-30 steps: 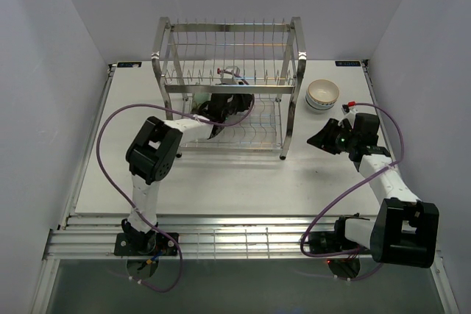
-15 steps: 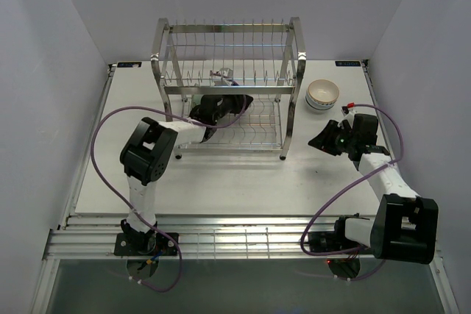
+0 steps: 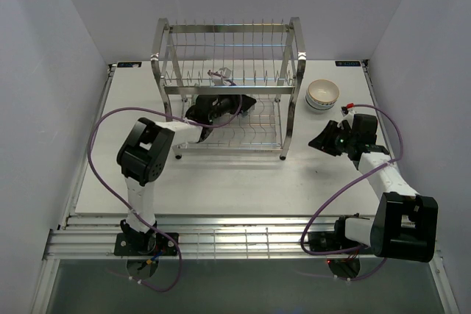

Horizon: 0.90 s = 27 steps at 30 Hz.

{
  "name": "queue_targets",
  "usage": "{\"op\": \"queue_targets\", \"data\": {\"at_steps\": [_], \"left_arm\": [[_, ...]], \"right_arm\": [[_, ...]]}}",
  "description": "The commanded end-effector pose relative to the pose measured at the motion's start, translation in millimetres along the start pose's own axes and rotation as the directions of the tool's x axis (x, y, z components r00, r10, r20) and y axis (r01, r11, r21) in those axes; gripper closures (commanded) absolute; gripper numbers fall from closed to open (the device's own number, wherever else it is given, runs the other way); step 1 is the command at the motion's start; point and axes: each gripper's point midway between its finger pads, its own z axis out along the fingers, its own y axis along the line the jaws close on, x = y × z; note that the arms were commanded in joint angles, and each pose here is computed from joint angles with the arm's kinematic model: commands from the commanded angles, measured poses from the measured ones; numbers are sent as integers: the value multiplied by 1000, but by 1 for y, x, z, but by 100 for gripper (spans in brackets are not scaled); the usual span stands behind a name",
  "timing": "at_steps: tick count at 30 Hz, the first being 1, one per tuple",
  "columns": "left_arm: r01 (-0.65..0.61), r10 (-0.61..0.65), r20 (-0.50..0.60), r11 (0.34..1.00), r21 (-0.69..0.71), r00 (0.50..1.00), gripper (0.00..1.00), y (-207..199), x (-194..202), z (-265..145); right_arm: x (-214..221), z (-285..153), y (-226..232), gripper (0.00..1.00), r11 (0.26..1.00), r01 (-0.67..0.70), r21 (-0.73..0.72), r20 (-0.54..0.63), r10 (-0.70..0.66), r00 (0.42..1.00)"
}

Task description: Unload the bowls from the dish rack

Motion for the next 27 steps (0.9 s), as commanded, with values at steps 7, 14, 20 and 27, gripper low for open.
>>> {"op": "queue_targets", "data": {"at_steps": [7, 14, 20, 27], "left_arm": [[62, -55, -36, 962, 266, 998, 100, -81, -25, -42], [144, -104, -138, 936, 322, 985, 100, -101, -6, -70], [216, -134, -240, 909, 356, 961, 100, -116, 18, -98], [278, -152, -317, 873, 401, 936, 100, -146, 30, -136]], "right_arm": [[-13, -2, 4, 66, 999, 32, -4, 29, -32, 999], [-9, -5, 3, 66, 999, 40, 1, 39, -40, 998], [-10, -10, 7, 66, 999, 39, -5, 44, -38, 998], [-9, -13, 8, 64, 1000, 25, -1, 43, -25, 999]]}}
